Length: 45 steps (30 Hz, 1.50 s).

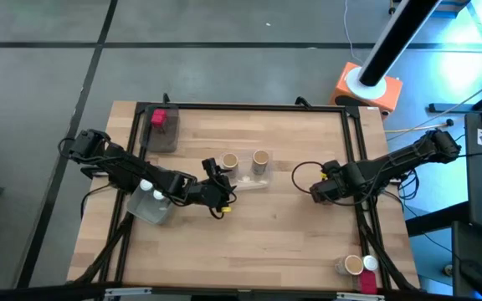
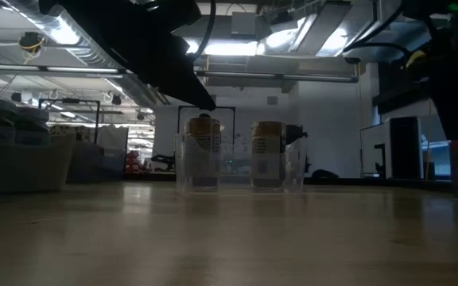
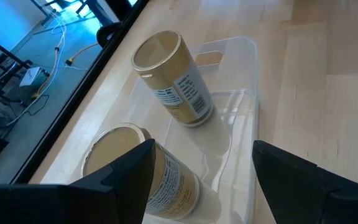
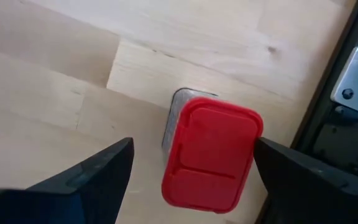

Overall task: Sort spices by type
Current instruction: Put the top red seasoning can into the black bin

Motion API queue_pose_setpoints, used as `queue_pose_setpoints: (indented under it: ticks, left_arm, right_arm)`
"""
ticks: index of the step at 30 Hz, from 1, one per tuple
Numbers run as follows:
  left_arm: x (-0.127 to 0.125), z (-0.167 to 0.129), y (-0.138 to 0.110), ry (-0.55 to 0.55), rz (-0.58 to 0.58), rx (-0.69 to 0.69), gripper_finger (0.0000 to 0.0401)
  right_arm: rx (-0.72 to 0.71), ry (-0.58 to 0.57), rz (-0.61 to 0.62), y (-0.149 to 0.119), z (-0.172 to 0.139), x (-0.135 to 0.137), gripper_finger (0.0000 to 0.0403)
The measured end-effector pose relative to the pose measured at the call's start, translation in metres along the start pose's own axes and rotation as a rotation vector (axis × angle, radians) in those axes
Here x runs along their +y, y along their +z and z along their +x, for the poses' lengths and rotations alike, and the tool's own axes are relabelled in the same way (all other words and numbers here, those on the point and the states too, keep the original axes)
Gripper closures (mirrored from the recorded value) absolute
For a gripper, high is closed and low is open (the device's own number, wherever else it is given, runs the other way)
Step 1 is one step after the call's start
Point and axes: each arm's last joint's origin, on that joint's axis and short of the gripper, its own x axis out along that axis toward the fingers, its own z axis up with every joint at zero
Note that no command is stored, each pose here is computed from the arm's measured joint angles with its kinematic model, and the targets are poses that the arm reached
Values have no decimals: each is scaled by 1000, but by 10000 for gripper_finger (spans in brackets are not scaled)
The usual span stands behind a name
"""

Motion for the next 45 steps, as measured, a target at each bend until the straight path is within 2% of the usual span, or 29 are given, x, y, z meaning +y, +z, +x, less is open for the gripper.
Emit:
queue_pose_setpoints:
  ticks: [4, 9, 18, 27, 31, 37, 41, 45]
  left_arm:
    - [0, 0, 0, 0, 0, 0, 148]
    - [0, 0, 0, 0, 0, 0, 148]
    - [0, 0, 0, 0, 2, 1, 148]
    - [0, 0, 0, 0, 6, 1, 148]
    - [0, 0, 0, 0, 6, 1, 148]
    - [0, 0, 0, 0, 8, 1, 148]
    - [0, 0, 0, 0, 11, 1, 148]
    - [0, 0, 0, 0, 13, 1, 148]
  right_arm:
    - [6, -8, -1, 0, 0, -1, 72]
    - [20, -79, -8, -1, 0, -7, 72]
    - [23, -109, -38, -1, 5, -2, 72]
    - [23, -90, -56, -2, 10, 5, 72]
    - [37, -129, -71, -4, 21, 3, 72]
    - [77, -87, -108, -6, 34, 4, 74]
    - [70, -84, -121, -6, 36, 4, 99]
    - [66, -59, -158, -6, 36, 6, 154]
